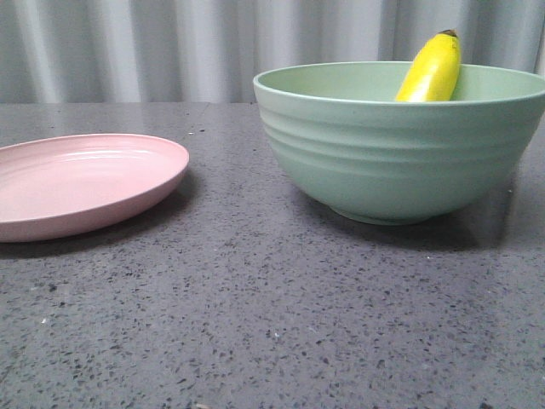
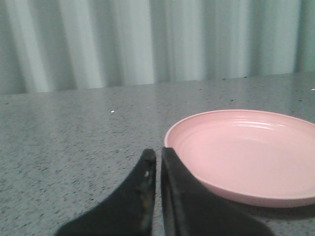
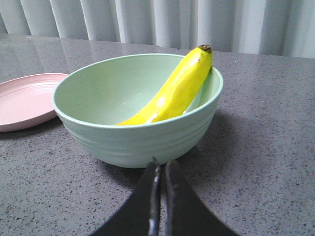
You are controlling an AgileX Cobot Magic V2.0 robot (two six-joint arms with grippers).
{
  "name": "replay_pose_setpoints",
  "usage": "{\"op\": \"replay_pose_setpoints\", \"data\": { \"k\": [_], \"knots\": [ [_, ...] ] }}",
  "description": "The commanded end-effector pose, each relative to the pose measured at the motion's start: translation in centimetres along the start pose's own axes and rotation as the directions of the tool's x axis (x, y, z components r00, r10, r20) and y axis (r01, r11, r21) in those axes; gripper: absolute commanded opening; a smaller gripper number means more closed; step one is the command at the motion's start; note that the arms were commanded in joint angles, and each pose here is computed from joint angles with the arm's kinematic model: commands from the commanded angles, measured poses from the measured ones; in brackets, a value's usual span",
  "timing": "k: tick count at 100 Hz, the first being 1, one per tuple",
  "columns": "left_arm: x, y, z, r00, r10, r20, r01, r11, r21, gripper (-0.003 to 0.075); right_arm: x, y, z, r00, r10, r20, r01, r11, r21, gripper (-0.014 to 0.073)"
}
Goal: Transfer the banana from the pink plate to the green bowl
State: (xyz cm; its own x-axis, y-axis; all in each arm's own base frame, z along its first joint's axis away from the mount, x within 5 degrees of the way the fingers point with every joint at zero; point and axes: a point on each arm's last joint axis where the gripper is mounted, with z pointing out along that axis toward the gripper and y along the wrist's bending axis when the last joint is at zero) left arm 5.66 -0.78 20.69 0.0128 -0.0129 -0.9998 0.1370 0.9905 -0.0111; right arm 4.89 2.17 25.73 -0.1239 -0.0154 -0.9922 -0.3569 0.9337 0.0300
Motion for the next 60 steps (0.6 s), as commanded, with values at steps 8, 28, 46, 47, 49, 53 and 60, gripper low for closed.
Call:
{"op": "replay_pose_setpoints", "data": {
  "k": [8,28,46,47,49,53,60],
  "knots": [
    [0.7,0.4,-0.2,0.999,-0.007,-0.042,0.004,0.997,-0.072,-0.0020,-1.5,-0.1,-0.2,0.996,-0.013,0.089,0.011,1.000,0.017,-0.0065],
    [1.9,0.6,-0.4,0.987,-0.017,-0.160,-0.001,0.994,-0.107,-0.0020,-1.5,-0.1,-0.2,0.996,-0.012,0.090,0.011,1.000,0.018,-0.0065],
    [1.9,0.7,-0.5,0.986,0.013,-0.165,-0.032,0.994,-0.108,-0.0020,-1.5,-0.1,-0.2,0.996,-0.012,0.090,0.011,1.000,0.018,-0.0065],
    [1.9,0.7,-0.5,0.986,0.013,-0.165,-0.032,0.994,-0.108,-0.0020,-1.5,-0.1,-0.2,0.996,-0.012,0.090,0.011,1.000,0.018,-0.0065],
    [1.9,0.7,-0.5,0.986,0.013,-0.165,-0.032,0.994,-0.108,-0.0020,-1.5,-0.1,-0.2,0.996,-0.012,0.090,0.011,1.000,0.018,-0.0065],
    [1.9,0.7,-0.5,0.986,0.013,-0.165,-0.032,0.994,-0.108,-0.0020,-1.5,-0.1,-0.2,0.996,-0.012,0.090,0.011,1.000,0.018,-0.0065],
    [1.9,0.7,-0.5,0.986,0.013,-0.165,-0.032,0.994,-0.108,-0.0020,-1.5,-0.1,-0.2,0.996,-0.012,0.090,0.011,1.000,0.018,-0.0065]
  ]
}}
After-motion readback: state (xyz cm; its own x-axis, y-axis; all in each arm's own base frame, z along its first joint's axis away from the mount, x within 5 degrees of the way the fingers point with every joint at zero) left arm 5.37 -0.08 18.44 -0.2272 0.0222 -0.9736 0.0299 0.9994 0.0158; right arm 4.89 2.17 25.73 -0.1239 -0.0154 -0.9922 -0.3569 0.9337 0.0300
